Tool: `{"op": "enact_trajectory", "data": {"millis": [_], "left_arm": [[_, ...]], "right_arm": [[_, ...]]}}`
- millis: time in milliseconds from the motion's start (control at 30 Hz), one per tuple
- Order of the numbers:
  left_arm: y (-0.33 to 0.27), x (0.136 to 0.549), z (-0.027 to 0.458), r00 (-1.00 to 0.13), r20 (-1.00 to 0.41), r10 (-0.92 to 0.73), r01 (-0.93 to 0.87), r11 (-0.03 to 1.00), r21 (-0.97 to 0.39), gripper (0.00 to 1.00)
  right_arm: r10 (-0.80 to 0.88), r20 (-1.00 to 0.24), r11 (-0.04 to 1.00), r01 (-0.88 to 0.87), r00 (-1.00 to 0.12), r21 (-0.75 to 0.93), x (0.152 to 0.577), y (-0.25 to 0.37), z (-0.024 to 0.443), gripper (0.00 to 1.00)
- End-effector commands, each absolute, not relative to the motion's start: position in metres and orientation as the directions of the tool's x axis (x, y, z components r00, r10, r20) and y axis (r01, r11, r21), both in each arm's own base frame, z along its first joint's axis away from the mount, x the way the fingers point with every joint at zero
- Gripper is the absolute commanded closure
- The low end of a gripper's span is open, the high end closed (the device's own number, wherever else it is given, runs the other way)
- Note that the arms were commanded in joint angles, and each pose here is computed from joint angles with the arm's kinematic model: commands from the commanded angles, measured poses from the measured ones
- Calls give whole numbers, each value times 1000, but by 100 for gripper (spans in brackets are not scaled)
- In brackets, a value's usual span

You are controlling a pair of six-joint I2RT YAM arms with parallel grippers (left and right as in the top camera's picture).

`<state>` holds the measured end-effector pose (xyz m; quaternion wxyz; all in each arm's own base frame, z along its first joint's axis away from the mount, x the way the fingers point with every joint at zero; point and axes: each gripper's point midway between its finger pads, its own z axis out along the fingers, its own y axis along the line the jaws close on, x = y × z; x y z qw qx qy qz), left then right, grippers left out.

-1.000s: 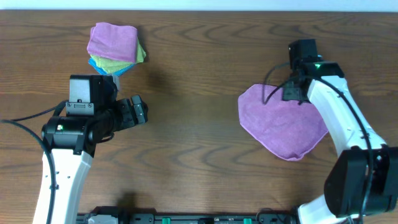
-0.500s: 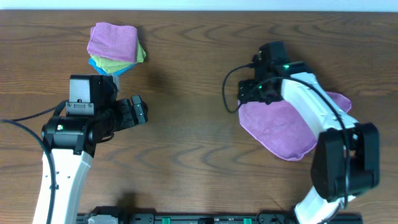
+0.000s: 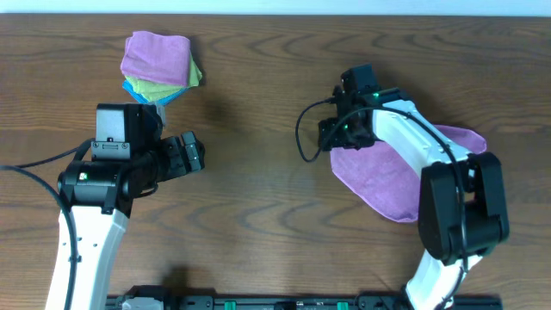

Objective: Fold the cloth

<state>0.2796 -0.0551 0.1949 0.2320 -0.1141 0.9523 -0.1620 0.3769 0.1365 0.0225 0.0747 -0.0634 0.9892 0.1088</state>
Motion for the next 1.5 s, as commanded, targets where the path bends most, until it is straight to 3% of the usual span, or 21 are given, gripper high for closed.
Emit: {"op": "enact_trajectory", "data": {"millis": [0, 600, 1100, 1467], "left_arm": [[-57, 282, 203, -859, -425, -287, -126, 921, -368, 4], [-57, 282, 203, -859, -425, -287, -126, 922, -367, 4], [-57, 282, 203, -859, -425, -287, -126, 921, -368, 4], [-57, 282, 203, -859, -425, -286, -125, 922, -368, 4]], "right_arm": [[-102, -153, 968, -134, -983, 212, 380, 140, 17, 37], [-101, -161, 973, -131, -982, 191, 384, 137, 10, 53], [-103, -157, 974, -132, -982, 183, 385, 137, 4, 58], [-101, -147, 975, -127, -984, 183, 384, 139, 0, 76]]}}
